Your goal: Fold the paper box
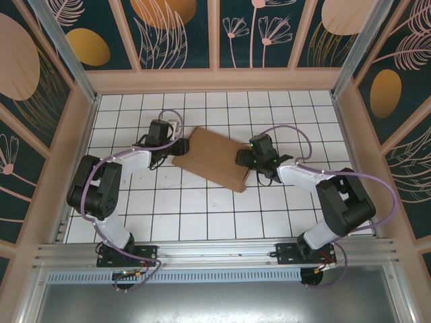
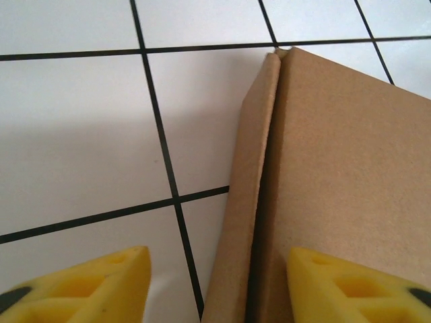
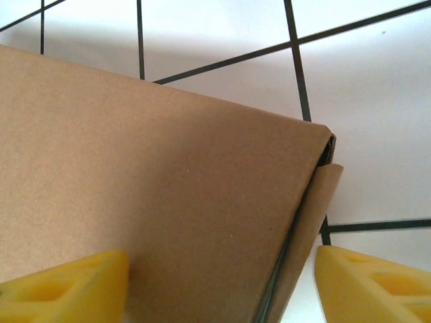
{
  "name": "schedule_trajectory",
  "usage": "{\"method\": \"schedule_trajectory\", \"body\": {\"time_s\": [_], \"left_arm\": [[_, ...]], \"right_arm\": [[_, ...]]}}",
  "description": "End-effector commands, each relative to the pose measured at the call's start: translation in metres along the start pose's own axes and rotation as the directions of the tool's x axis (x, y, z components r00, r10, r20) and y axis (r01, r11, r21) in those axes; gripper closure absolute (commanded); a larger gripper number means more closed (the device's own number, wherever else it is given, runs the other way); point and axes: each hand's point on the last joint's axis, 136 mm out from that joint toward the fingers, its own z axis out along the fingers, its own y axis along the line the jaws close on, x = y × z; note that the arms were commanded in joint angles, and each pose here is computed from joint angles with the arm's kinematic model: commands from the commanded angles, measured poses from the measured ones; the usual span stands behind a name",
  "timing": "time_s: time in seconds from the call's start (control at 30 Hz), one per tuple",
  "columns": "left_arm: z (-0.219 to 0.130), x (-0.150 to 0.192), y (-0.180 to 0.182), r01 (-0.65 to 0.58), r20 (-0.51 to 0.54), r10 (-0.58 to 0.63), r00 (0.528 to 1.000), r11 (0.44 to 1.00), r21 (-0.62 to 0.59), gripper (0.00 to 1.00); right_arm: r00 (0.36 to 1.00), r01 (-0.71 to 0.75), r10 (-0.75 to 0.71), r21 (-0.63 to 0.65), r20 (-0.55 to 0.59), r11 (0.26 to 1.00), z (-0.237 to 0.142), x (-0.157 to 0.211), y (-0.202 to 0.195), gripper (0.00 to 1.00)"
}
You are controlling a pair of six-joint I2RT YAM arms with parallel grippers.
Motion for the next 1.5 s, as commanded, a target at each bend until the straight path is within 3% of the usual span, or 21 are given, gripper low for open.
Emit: {"method": "schedule_trajectory", "body": {"time_s": [0.0,0.17,0.43,0.5,0.6,0.7,0.9,1.23,1.37,1.47], "left_arm": [[0.004,0.021,0.006,-0.001,-0.050,0.001,0.999,1.000,-0.009,0.50],[-0.002,0.023,-0.002,0.020,-0.040,-0.018,0.999,0.999,0.032,0.49],[-0.022,-0.021,-0.029,0.037,0.076,-0.049,0.996,0.987,0.157,0.26],[-0.020,-0.031,-0.025,0.051,0.093,-0.065,0.993,0.987,0.150,0.24],[-0.016,-0.039,-0.017,0.085,0.099,-0.099,0.990,0.986,0.141,0.22],[-0.003,-0.043,-0.012,0.095,0.089,-0.106,0.990,0.988,0.118,0.25],[0.014,-0.028,-0.008,0.097,0.028,-0.101,0.995,0.989,0.112,0.35],[0.026,-0.001,-0.005,0.113,-0.034,-0.110,0.993,0.986,0.124,0.49],[0.027,0.007,-0.010,0.132,-0.056,-0.125,0.991,0.978,0.163,0.50],[0.027,0.022,-0.007,0.150,-0.079,-0.139,0.987,0.976,0.158,0.55]], "right_arm": [[1.000,-0.022,0.022,0.019,-0.003,1.000,0.009,-0.003,-0.012,0.39],[1.000,0.001,-0.001,0.027,-0.003,1.000,0.025,-0.021,-0.018,0.56],[0.998,0.069,-0.069,0.018,0.005,0.997,0.044,-0.056,-0.013,0.75],[0.997,0.079,-0.079,0.013,0.025,0.997,0.041,-0.068,-0.009,0.74],[0.994,0.083,-0.082,-0.009,0.075,0.997,0.029,-0.083,0.000,0.52],[0.994,0.048,-0.044,-0.035,0.101,0.998,0.019,-0.089,0.001,0.39],[0.998,-0.013,0.017,-0.079,0.057,0.997,0.018,-0.065,-0.006,0.37],[0.999,-0.030,0.028,-0.044,-0.037,0.999,0.045,-0.028,-0.025,0.67],[0.999,-0.026,0.024,-0.045,-0.043,0.999,0.048,-0.027,-0.025,0.69],[0.999,-0.023,0.021,-0.058,-0.039,0.998,0.046,-0.030,-0.021,0.66]]}}
